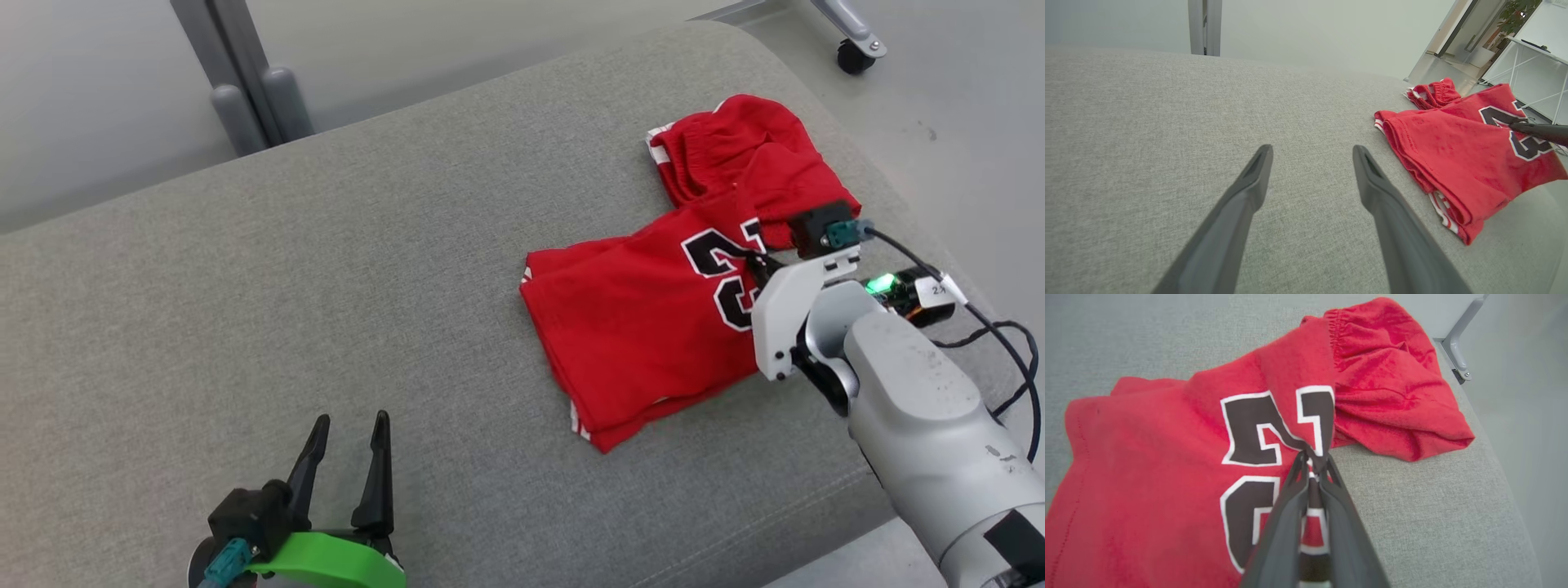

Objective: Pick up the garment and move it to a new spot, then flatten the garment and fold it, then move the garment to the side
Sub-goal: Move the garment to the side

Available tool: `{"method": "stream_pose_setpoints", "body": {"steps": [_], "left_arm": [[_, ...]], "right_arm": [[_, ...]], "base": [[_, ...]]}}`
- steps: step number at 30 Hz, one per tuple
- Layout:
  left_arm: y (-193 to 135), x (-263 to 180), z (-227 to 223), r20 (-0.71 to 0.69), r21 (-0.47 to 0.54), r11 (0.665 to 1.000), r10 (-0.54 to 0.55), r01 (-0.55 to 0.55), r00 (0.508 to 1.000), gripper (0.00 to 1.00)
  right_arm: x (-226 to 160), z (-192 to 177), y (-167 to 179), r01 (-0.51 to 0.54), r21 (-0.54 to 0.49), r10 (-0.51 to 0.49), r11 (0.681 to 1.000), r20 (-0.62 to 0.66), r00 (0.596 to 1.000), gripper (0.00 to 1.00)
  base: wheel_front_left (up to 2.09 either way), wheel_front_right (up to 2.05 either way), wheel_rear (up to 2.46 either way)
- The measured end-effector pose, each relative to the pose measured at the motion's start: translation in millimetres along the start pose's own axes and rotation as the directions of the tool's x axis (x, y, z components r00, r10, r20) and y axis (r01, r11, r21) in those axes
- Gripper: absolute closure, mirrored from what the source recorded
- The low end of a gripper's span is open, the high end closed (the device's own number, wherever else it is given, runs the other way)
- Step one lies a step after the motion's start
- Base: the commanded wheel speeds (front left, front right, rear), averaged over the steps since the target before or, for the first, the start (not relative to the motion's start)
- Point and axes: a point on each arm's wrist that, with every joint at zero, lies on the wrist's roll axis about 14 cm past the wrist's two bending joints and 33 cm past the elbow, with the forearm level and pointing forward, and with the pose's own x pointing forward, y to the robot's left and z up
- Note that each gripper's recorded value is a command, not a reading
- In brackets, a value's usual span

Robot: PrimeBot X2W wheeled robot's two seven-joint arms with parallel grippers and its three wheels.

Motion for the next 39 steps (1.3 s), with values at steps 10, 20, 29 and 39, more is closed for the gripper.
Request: {"method": "stream_pose_setpoints", "body": {"steps": [10, 20, 29, 39], "left_arm": [[15, -9, 7, 0.024, -0.001, 0.999, 0.049, -0.049, 0.999, 0.00], [38, -19, 12, 0.045, -0.009, 0.992, 0.125, -0.124, 0.991, 0.00], [56, -25, 12, 0.045, -0.017, 0.984, 0.179, -0.179, 0.983, 0.00], [66, -27, 12, 0.047, -0.011, 0.979, 0.206, -0.205, 0.978, 0.00]], "right_arm": [[21, 74, -5, 0.022, -0.002, -0.022, 1.000, 0.117, 0.993, 1.00], [34, 102, -73, 0.177, 0.027, -0.179, 0.984, 0.140, 0.974, 1.00], [46, 95, -104, 0.258, 0.034, -0.260, 0.965, 0.150, 0.954, 0.00], [56, 71, -89, 0.252, 0.027, -0.253, 0.967, 0.125, 0.959, 0.00]], "base": [[0.00, 0.00, 0.00], [0.00, 0.00, 0.00], [0.00, 0.00, 0.00], [0.00, 0.00, 0.00]]}}
